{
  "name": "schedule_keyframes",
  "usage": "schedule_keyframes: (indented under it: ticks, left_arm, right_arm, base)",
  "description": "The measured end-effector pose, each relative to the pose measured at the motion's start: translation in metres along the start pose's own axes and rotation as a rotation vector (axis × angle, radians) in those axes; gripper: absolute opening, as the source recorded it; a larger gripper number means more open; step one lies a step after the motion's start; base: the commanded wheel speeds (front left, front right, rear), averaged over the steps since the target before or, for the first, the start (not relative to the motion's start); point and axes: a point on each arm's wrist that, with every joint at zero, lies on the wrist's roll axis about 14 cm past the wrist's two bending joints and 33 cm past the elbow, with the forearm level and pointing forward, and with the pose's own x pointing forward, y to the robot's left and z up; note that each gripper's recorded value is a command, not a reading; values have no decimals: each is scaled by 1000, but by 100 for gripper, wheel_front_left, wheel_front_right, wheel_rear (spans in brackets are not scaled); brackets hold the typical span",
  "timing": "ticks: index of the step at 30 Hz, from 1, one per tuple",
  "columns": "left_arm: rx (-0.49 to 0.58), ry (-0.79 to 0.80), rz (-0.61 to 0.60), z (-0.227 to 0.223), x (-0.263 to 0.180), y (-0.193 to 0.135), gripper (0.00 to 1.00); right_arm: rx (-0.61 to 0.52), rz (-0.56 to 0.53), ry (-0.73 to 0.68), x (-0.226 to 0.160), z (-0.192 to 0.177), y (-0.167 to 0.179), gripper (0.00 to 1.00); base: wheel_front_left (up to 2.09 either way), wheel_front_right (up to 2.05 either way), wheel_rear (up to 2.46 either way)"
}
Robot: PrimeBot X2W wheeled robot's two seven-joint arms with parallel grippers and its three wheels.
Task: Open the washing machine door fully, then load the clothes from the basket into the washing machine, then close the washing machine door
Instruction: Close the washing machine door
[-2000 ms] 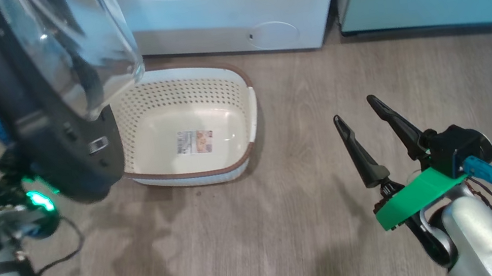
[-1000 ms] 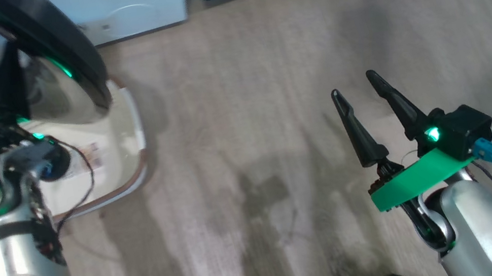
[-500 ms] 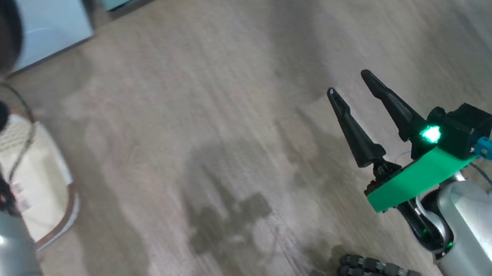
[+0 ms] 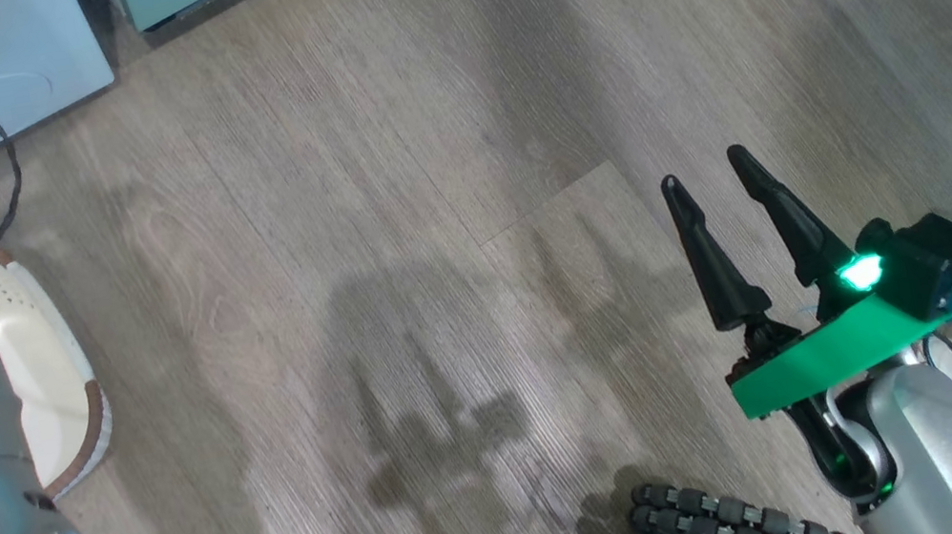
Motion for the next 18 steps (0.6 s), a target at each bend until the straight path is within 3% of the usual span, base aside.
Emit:
schedule_keyframes:
  ticks: [9,18]
  left_arm:
    - [47,45,28,-6,-18,11,0]
    - [130,170,108,-2,-90,44,0]
  right_arm:
    - [22,28,-12,-1,2,9,100]
    - [21,120,-38,14,6,35,100]
  base:
    - [0,0,0]
    - [0,0,0]
